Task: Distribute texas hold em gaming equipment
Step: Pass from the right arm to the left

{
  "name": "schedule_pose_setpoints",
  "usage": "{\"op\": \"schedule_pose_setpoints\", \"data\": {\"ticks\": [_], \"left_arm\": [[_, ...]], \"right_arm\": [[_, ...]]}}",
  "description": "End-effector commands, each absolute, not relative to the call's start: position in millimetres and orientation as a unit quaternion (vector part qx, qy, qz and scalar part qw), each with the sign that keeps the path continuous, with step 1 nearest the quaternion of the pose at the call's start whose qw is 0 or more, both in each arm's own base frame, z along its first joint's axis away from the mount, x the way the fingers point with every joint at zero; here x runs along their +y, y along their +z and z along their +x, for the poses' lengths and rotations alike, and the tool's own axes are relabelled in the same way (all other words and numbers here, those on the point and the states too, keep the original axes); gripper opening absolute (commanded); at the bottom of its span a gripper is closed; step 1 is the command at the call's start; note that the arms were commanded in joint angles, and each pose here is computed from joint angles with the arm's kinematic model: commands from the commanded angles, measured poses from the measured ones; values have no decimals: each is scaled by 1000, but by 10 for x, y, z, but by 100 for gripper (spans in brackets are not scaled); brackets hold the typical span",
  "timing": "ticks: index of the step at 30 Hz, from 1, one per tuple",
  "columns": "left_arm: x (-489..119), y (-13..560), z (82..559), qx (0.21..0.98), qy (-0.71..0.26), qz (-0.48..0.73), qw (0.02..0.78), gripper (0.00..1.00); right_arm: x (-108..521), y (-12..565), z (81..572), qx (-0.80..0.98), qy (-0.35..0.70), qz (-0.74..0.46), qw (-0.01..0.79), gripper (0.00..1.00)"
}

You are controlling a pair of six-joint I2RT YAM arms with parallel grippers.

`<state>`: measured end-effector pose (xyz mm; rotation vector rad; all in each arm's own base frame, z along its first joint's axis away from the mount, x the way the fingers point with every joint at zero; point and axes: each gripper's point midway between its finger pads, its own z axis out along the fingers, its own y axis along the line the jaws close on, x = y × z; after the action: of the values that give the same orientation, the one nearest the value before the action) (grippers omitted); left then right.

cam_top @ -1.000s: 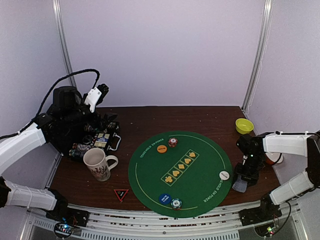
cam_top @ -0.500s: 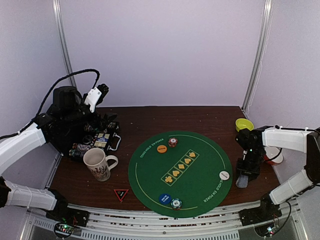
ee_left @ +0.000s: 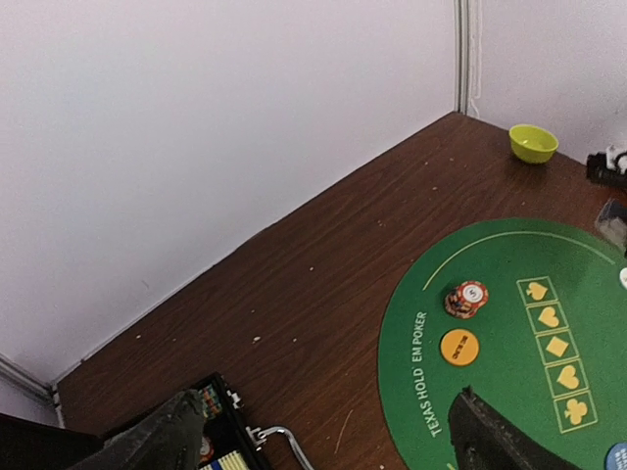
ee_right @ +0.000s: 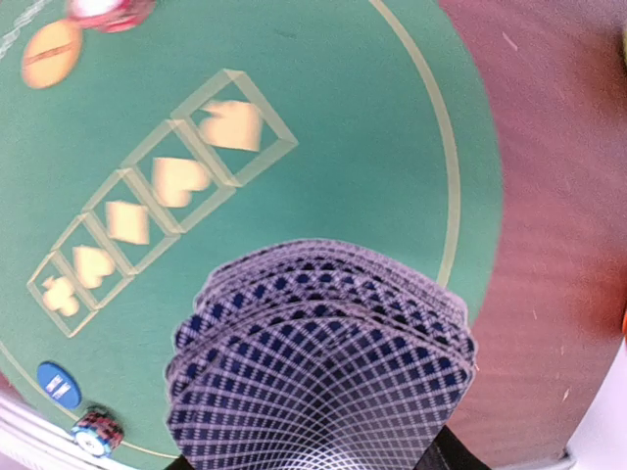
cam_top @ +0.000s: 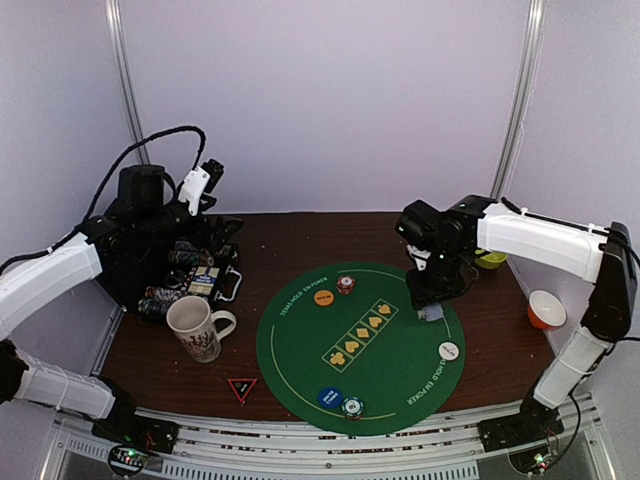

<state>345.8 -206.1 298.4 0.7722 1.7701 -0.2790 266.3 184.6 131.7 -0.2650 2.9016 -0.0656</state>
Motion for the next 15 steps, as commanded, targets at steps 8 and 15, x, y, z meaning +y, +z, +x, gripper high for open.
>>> {"op": "schedule_pose_setpoints", "data": {"ticks": [8,15], "left_arm": [[-2802,3027,3533,733,-475,179,452,66],[-3334,2774,3409,733,-531,188,383,77]], "right_arm": [[2973,1662,2748,929,7,-318,189,47],[3252,1768,2734,907,19,-361,216,47]]}}
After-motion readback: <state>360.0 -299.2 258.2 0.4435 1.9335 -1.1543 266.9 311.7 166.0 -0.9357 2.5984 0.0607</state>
